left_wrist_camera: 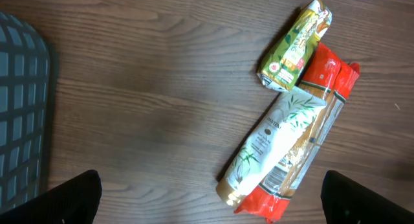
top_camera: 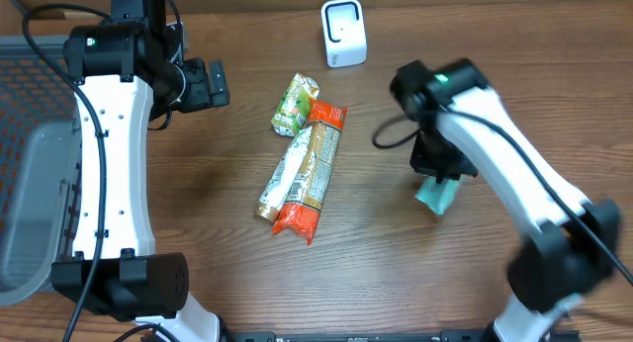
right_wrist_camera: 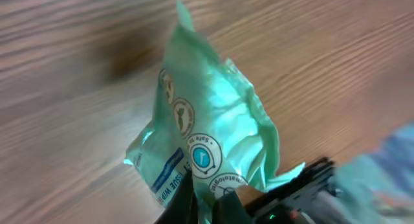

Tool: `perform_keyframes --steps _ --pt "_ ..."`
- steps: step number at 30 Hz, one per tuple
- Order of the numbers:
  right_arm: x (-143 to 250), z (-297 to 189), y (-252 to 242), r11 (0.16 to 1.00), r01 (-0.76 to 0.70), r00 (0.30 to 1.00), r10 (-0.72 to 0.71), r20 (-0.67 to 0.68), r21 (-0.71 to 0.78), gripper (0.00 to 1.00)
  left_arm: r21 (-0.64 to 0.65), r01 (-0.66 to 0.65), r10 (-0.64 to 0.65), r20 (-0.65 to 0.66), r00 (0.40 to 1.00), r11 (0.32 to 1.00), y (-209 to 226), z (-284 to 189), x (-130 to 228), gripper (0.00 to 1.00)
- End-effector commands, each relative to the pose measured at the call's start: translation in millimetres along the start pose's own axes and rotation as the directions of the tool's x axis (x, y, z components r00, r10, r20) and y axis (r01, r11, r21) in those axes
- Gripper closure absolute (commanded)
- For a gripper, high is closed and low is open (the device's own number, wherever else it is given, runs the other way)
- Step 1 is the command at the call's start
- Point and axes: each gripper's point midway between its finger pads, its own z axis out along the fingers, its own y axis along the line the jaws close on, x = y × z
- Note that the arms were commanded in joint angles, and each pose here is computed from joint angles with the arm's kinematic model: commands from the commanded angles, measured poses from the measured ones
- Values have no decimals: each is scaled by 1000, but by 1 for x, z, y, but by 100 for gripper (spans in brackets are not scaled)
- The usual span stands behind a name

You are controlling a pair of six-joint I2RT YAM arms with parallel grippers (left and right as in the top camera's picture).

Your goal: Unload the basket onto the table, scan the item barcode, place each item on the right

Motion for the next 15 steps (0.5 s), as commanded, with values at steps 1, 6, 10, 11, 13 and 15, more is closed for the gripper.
perform_keyframes --steps 1,6,10,11,13,15 --pt "-27 34 12 987 39 999 -38 -13 153 96 -4 15 -15 -12 1000 1000 2 4 0 0" --pt "-23 80 33 961 117 988 -86 -131 251 96 -4 15 -15 -12 1000 1000 2 4 0 0" --pt "-13 89 50 964 143 980 -105 -172 224 89 -4 15 -15 -12 1000 1000 2 4 0 0" --pt "-11 88 54 967 145 979 -110 -171 208 88 -4 15 -15 -11 1000 1000 2 4 0 0" --pt "-12 81 62 971 148 981 -119 -155 188 85 -4 15 -15 -12 1000 1000 2 4 0 0" --pt "-14 74 70 975 150 983 -129 -131 165 80 -4 15 -15 -12 1000 1000 2 4 0 0"
